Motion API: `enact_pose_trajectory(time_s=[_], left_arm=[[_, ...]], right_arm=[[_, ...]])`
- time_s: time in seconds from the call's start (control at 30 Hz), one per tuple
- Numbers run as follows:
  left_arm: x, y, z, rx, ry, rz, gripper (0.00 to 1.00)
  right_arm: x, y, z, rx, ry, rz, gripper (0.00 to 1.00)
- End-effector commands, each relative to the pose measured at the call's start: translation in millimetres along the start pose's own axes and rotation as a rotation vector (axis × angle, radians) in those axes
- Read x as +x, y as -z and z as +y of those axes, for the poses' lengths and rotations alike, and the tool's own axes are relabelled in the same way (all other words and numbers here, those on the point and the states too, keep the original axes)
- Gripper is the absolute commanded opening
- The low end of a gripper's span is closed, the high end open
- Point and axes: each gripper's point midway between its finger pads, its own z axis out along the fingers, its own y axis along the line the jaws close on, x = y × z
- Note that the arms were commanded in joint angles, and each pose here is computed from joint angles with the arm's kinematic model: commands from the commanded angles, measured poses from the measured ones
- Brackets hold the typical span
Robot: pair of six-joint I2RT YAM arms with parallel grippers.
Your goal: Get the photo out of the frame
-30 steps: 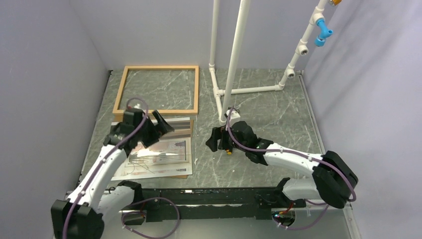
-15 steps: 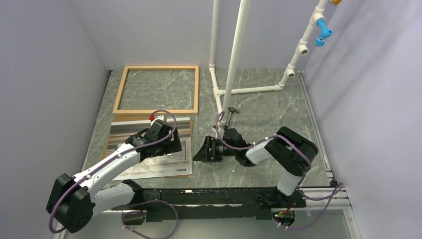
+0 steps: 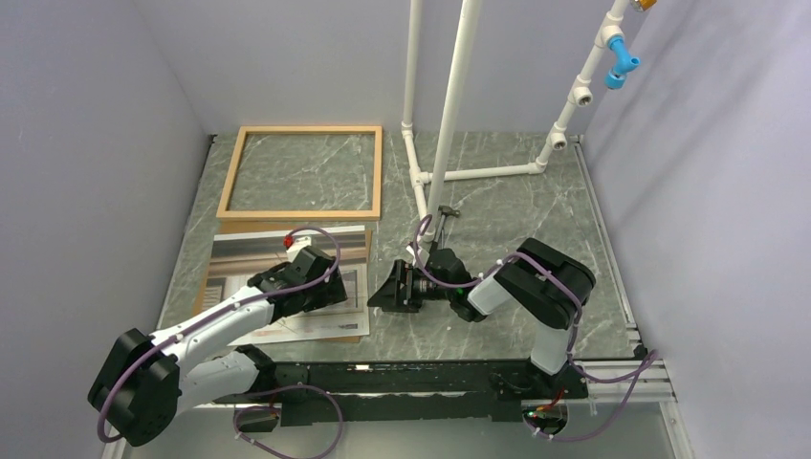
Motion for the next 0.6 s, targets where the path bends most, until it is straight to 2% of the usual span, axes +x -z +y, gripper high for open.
enact_pose_trajectory(time_s=[0.0,0.17,0.57], left_arm=[[-10,-1,-5,0.011,0.033,-0.058,0.99],[-7,-1,-1,-0.001,0.032,-0.056,0.99],[2,-6,-1,-0.007,0.026,-0.033,0.99]], right_arm=[[-5,-5,-1,-0.016,0.030,-0.012,0.77],[-13,-11,1,-0.034,0.046,-0.016,0.69],[-17,-18,5,-0.082,0.032,-0.003,0.61]])
